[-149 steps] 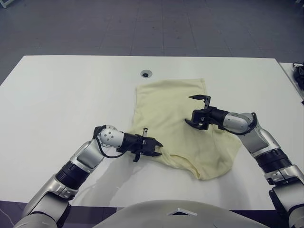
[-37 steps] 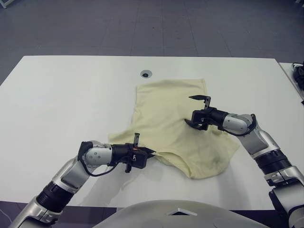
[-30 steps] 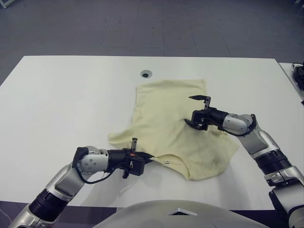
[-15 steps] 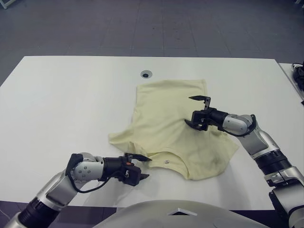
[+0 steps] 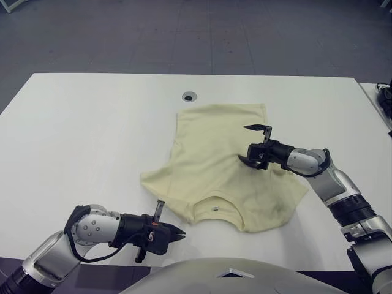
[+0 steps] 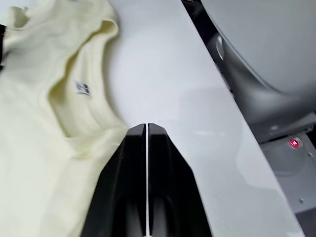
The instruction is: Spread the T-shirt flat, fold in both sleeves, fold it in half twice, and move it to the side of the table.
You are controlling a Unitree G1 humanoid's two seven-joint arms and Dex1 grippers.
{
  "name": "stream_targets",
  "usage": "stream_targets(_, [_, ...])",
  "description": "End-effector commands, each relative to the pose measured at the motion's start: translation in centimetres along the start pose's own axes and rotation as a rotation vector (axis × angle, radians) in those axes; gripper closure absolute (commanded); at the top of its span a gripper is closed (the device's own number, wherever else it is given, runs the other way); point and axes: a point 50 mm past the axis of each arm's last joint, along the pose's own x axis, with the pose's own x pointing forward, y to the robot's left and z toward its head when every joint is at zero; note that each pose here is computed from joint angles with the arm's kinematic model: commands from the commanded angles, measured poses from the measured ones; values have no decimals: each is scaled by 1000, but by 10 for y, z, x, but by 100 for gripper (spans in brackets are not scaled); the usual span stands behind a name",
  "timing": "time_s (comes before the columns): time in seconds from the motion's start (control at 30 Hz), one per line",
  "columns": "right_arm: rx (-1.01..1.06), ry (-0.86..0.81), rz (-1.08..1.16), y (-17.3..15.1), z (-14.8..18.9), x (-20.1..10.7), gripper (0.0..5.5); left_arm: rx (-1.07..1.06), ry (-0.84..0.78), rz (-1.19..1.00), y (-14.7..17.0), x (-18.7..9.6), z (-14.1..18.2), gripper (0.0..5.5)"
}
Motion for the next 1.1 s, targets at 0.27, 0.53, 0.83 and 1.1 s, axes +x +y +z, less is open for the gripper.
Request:
stream_targets(0.27, [54,86,195,49,-15,3,10,89,33,289,52,12,-17,385])
stream_targets(0.53, [50,86,194,47,-16,2,10,86,136,133,26,22,-42,250])
stream_targets(0.83, [54,91,193,48,-17,-1,10,6,101,99,4,20,-40,98])
stream_targets(1.1, [76,81,228,49,-18,-7,10,12,115,126,5,12,-39,11])
